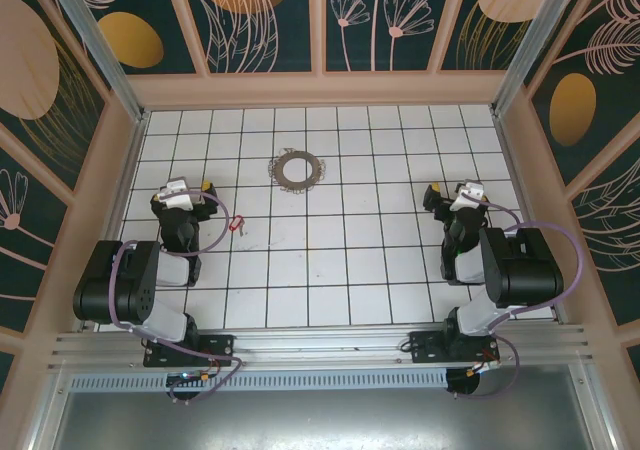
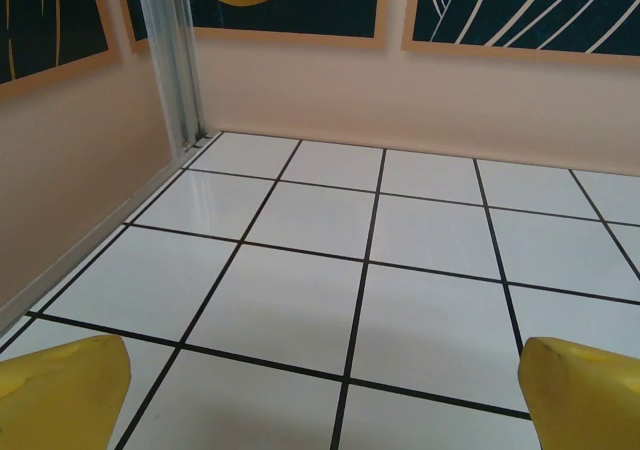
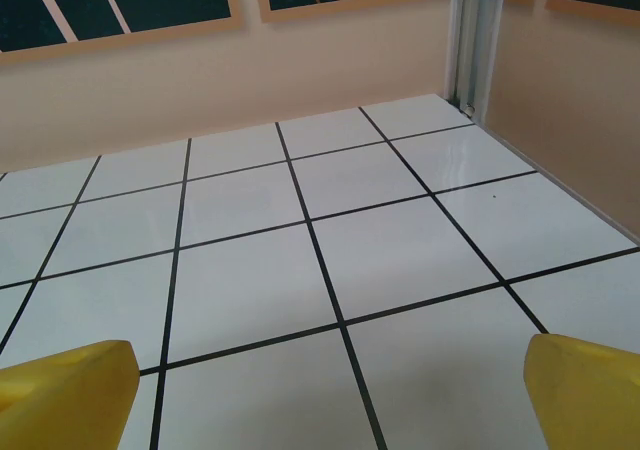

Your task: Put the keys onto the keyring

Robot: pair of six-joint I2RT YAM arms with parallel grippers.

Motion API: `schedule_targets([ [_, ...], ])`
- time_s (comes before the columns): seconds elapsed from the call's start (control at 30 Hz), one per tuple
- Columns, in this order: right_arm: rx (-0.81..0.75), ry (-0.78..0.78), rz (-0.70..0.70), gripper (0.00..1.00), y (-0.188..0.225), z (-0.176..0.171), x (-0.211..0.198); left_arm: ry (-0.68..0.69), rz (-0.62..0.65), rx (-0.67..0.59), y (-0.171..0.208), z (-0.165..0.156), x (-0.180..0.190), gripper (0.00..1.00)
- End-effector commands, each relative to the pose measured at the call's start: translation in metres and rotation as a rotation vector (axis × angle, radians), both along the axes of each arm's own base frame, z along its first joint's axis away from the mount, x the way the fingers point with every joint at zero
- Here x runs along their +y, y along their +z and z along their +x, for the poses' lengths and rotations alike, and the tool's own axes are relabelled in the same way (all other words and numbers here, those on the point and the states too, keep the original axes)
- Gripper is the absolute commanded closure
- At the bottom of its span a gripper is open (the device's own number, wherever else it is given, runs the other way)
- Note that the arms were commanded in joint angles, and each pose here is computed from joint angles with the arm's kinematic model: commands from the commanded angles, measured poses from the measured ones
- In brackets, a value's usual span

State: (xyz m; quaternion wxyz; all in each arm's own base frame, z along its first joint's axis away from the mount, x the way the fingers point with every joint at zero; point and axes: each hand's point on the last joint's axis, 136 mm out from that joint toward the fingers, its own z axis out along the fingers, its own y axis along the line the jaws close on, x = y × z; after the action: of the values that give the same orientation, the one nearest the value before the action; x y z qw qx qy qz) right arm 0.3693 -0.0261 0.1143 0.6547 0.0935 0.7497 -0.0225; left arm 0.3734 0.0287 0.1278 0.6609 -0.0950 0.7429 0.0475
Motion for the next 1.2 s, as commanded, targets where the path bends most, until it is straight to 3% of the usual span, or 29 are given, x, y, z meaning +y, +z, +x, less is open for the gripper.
schedule_targets([
  [0.0, -0.062, -0.024, 0.018, 0.01, 0.0148, -0.0009, -0.0035, 0.016, -0.012, -0.042, 0.0094, -0.0013, 0.003, 0.01],
  [1.17, -0.066, -0.015, 0.037, 0.01, 0.015, -0.0013, -0.0055, 0.017, -0.011, -0.04, 0.0089, -0.001, 0.0033, 0.01],
])
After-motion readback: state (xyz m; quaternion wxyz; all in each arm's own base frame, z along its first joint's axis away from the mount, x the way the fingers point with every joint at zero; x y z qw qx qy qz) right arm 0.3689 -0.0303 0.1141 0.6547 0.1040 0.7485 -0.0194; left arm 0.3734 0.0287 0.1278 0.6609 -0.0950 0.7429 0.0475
